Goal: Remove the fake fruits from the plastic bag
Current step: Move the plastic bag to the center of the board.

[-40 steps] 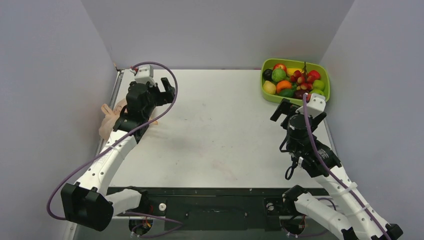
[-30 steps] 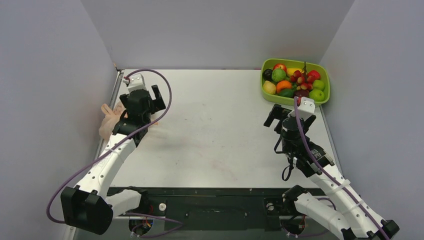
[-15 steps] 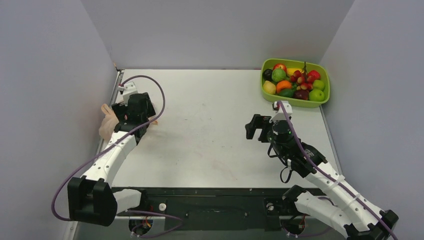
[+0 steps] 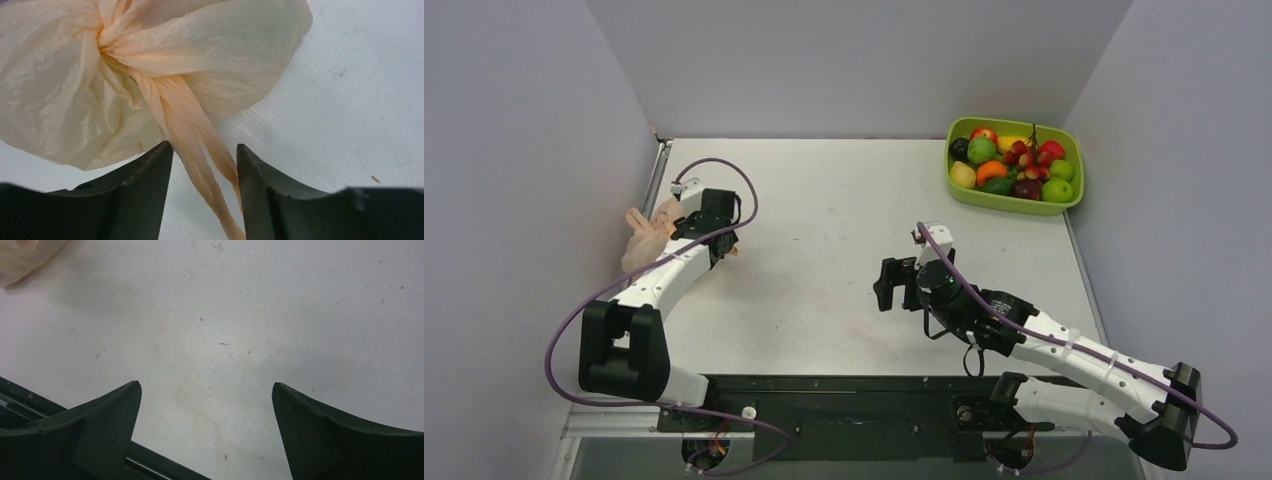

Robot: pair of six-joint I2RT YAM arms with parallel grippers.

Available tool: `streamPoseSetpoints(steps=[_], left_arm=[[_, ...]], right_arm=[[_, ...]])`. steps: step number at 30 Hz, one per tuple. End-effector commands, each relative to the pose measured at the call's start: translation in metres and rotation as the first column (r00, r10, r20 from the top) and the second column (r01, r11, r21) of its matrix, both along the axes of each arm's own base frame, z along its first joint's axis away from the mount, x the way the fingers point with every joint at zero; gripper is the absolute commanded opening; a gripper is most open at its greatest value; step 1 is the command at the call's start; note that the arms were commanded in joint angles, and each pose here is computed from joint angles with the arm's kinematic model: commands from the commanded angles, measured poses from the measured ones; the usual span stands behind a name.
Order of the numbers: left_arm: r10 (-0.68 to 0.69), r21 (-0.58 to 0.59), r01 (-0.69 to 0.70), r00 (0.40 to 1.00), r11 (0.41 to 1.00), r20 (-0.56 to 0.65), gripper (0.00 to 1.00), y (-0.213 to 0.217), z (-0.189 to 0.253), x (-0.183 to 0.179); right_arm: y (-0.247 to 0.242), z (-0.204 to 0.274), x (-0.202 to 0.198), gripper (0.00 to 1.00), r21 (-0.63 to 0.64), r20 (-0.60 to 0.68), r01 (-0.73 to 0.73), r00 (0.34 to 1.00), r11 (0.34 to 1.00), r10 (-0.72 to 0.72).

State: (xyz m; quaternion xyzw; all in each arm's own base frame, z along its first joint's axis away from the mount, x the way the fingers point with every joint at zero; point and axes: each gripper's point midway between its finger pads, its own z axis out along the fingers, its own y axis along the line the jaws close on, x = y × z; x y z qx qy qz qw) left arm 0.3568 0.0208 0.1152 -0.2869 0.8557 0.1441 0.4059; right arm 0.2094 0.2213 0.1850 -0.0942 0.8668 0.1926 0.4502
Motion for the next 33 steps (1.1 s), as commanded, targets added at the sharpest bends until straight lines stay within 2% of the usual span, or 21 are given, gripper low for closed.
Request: streamPoseSetpoints(steps=[1, 5, 8, 10, 12, 15, 17, 19, 20, 22, 25, 29, 33], left_arm=[[-0.018, -0.058, 0.020, 0.999, 0.998, 0.044, 0.43, -0.011, 0.012, 0.015], [-0.049, -0.054, 0.051, 0.998, 0.997, 0.036, 0.37, -0.017, 0.009, 0.013], [-0.086, -0.048, 0.088, 0.996, 0.995, 0.034, 0.12, -0.026, 0.008, 0.013], [-0.127, -0.049, 0.128, 0.992, 0.991, 0.022, 0.05, -0.036, 0.006, 0.015], [-0.174, -0.064, 0.173, 0.985, 0.983, 0.003, 0.00, -0.047, 0.003, 0.018], [-0.293, -0.113, 0.288, 0.956, 0.951, -0.032, 0.00, -0.070, -0.001, 0.023], [-0.427, -0.184, 0.412, 0.903, 0.892, -0.047, 0.00, -0.099, -0.004, 0.023], [-0.570, -0.261, 0.539, 0.820, 0.801, -0.056, 0.00, -0.134, -0.008, 0.016], [-0.639, -0.264, 0.604, 0.766, 0.752, -0.069, 0.00, -0.151, -0.006, 0.011], [-0.757, -0.309, 0.705, 0.648, 0.639, -0.086, 0.00, -0.186, -0.010, -0.002], [-0.894, -0.363, 0.822, 0.442, 0.439, -0.080, 0.00, -0.244, -0.014, -0.033], [-0.977, -0.338, 0.917, 0.211, 0.213, -0.041, 0.00, -0.294, -0.006, -0.072], [-0.999, -0.320, 0.947, 0.035, 0.027, 0.018, 0.00, -0.324, 0.009, -0.109]], right_arm=[[-0.015, 0.025, 0.013, 1.00, 0.079, 0.083, 0.151, 0.984, 0.985, -0.157], [-0.041, 0.025, 0.016, 1.00, 0.136, 0.110, 0.279, 0.949, 0.951, -0.294], [-0.062, 0.028, 0.014, 1.00, 0.215, 0.113, 0.361, 0.914, 0.907, -0.390], [-0.069, 0.028, 0.013, 0.99, 0.243, 0.120, 0.383, 0.900, 0.891, -0.419], [-0.071, 0.027, 0.013, 0.99, 0.222, 0.133, 0.378, 0.902, 0.899, -0.412], [-0.078, 0.025, 0.013, 0.99, 0.153, 0.140, 0.395, 0.899, 0.906, -0.416], [-0.080, 0.021, 0.014, 0.99, 0.120, 0.143, 0.407, 0.896, 0.906, -0.421], [-0.079, 0.017, 0.016, 0.99, 0.102, 0.149, 0.411, 0.894, 0.906, -0.422], [-0.079, 0.017, 0.017, 0.99, 0.097, 0.153, 0.413, 0.893, 0.906, -0.423], [-0.079, 0.017, 0.020, 0.99, 0.081, 0.164, 0.422, 0.888, 0.903, -0.429], [-0.081, 0.020, 0.024, 0.99, 0.057, 0.184, 0.443, 0.876, 0.895, -0.445], [-0.101, 0.030, 0.026, 1.00, 0.073, 0.221, 0.523, 0.822, 0.849, -0.525], [-0.122, 0.039, 0.025, 1.00, 0.122, 0.243, 0.574, 0.774, 0.810, -0.585]])
